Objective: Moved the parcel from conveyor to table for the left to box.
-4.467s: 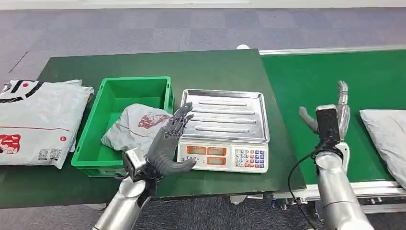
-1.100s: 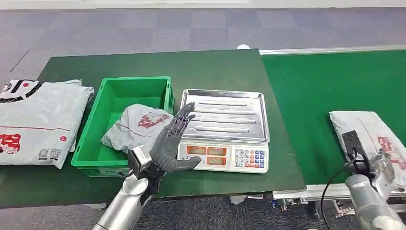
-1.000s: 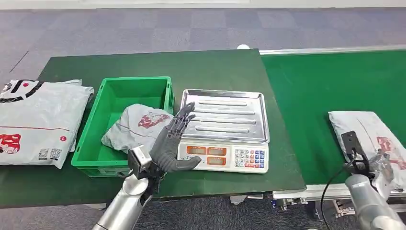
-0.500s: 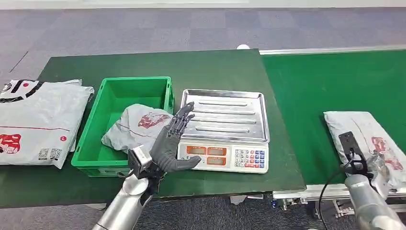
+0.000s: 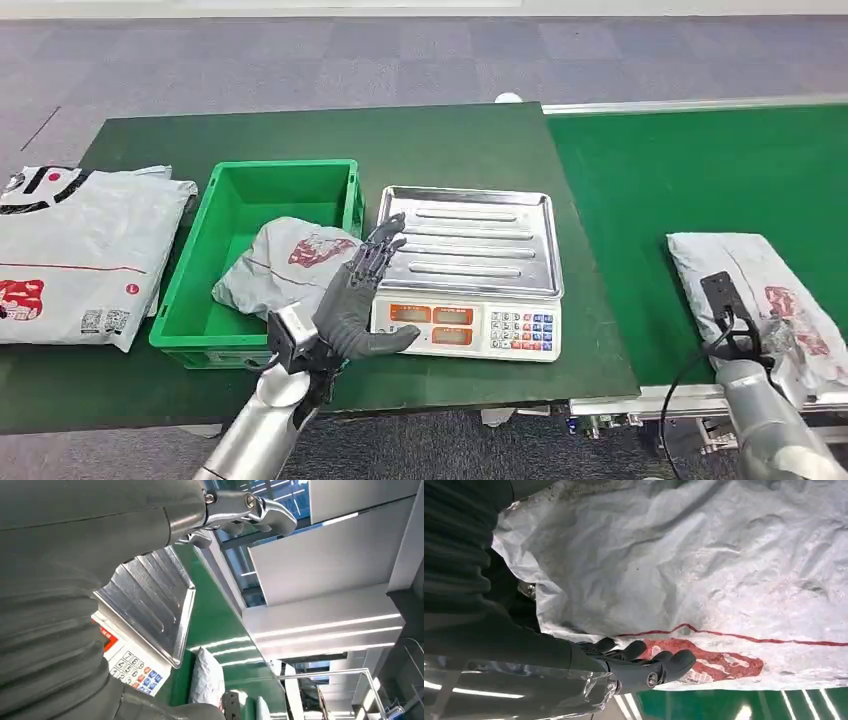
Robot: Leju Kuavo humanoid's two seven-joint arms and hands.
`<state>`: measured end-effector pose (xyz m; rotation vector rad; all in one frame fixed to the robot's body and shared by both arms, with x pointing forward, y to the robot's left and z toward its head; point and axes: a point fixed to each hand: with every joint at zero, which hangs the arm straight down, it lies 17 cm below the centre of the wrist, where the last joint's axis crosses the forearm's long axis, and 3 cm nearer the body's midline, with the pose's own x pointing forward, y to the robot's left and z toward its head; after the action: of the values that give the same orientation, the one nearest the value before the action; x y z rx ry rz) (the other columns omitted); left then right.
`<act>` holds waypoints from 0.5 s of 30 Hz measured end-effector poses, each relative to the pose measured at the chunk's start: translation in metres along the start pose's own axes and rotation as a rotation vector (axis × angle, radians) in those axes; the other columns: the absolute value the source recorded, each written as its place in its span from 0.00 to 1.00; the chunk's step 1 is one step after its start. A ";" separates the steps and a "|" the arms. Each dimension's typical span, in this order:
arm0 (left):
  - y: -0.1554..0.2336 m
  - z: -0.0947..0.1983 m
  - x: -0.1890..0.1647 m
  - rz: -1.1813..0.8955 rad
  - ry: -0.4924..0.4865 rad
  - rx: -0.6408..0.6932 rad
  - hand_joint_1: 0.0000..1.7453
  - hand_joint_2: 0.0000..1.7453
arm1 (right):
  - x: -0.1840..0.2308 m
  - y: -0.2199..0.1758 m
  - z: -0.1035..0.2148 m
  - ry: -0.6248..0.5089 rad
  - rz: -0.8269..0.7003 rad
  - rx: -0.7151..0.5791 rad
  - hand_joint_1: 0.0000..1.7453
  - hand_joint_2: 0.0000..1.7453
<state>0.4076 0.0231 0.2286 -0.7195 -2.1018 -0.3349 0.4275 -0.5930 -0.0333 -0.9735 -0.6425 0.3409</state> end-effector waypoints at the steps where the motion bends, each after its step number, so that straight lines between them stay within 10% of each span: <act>1: 0.000 0.000 0.000 0.000 0.000 0.000 0.00 1.00 | 0.000 0.000 0.000 0.000 0.003 0.001 0.00 1.00; 5: 0.000 0.000 0.000 0.000 0.000 0.001 0.00 1.00 | 0.002 0.003 0.001 -0.003 0.006 0.014 0.07 1.00; 7: 0.000 0.000 0.000 0.000 0.000 0.001 0.00 1.00 | 0.004 0.005 0.001 -0.012 0.008 0.021 0.29 1.00; 8: 0.000 0.000 0.000 0.000 0.000 0.001 0.00 1.00 | 0.006 0.005 0.001 -0.016 0.008 0.024 0.71 1.00; 14: 0.001 0.000 0.000 -0.001 0.000 0.003 0.00 1.00 | 0.010 0.007 0.002 -0.031 0.008 0.031 0.71 1.00; 15: 0.001 0.000 0.000 -0.001 0.000 0.003 0.00 1.00 | 0.011 0.007 0.002 -0.034 0.008 0.031 0.89 1.00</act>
<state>0.4080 0.0235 0.2286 -0.7164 -2.1027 -0.3327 0.4350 -0.5822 -0.0346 -0.9425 -0.6622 0.3739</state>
